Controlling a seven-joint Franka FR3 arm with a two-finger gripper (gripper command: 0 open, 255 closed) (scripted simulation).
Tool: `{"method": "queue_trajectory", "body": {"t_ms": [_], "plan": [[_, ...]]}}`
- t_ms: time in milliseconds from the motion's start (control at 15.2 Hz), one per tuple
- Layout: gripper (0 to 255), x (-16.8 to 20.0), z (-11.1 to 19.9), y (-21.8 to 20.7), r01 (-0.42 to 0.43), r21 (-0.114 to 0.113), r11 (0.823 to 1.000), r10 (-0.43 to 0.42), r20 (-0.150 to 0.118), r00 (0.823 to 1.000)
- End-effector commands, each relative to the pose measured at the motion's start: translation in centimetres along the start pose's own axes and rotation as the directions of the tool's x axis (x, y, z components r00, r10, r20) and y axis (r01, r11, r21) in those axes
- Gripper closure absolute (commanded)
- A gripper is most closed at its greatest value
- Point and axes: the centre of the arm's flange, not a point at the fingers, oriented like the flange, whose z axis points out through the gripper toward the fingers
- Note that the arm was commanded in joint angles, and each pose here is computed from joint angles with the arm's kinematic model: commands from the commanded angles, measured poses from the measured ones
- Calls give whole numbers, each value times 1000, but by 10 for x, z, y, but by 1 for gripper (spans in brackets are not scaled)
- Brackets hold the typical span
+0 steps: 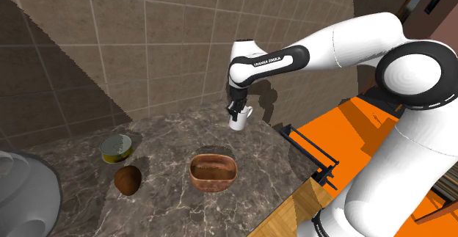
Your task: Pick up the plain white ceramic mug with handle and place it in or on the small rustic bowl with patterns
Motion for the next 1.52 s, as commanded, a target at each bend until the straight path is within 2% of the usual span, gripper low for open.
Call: {"method": "queue_trajectory", "body": {"t_ms": [0, 1452], "plan": [[255, -1, -9, 1, 0, 0, 1000, 0, 0, 1000], [255, -21, -123, 4, 0, 0, 1000, 0, 0, 1000]]}}
